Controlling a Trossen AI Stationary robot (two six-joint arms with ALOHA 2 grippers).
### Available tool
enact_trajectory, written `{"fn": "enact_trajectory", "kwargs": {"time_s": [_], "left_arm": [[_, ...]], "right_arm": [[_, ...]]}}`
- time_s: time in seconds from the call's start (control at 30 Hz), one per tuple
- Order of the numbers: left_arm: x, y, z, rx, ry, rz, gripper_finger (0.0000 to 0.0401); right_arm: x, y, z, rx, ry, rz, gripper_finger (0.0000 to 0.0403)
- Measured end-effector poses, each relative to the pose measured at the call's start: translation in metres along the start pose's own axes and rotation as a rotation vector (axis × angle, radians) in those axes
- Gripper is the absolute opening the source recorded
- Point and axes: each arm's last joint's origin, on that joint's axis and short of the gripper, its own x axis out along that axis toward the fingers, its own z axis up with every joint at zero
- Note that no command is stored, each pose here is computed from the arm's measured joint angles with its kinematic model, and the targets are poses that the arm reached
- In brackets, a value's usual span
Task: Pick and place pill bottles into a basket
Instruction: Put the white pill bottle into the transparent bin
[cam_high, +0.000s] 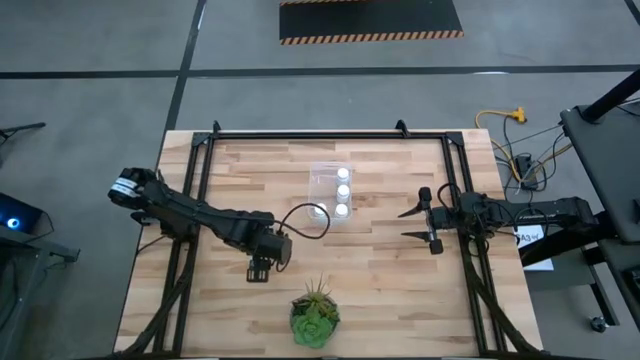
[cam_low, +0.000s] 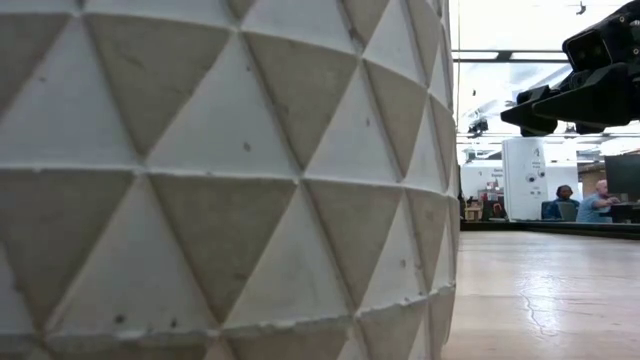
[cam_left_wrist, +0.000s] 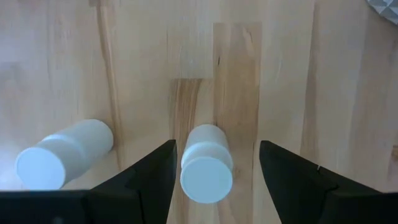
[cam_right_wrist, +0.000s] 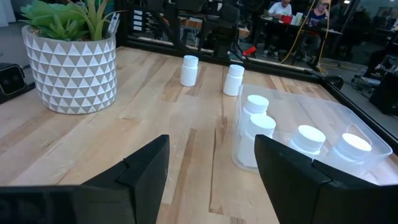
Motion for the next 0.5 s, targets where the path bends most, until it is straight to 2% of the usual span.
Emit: {"fn": "enact_trajectory", "kwargs": {"time_s": [0.5], "left_arm": [[0.011,0.001,-0.013,-0.011,-0.022,0.016,0.0211]], "right_arm": [[0.0,0.0,0.0,0.0,0.0,0.0,0.0226]]}}
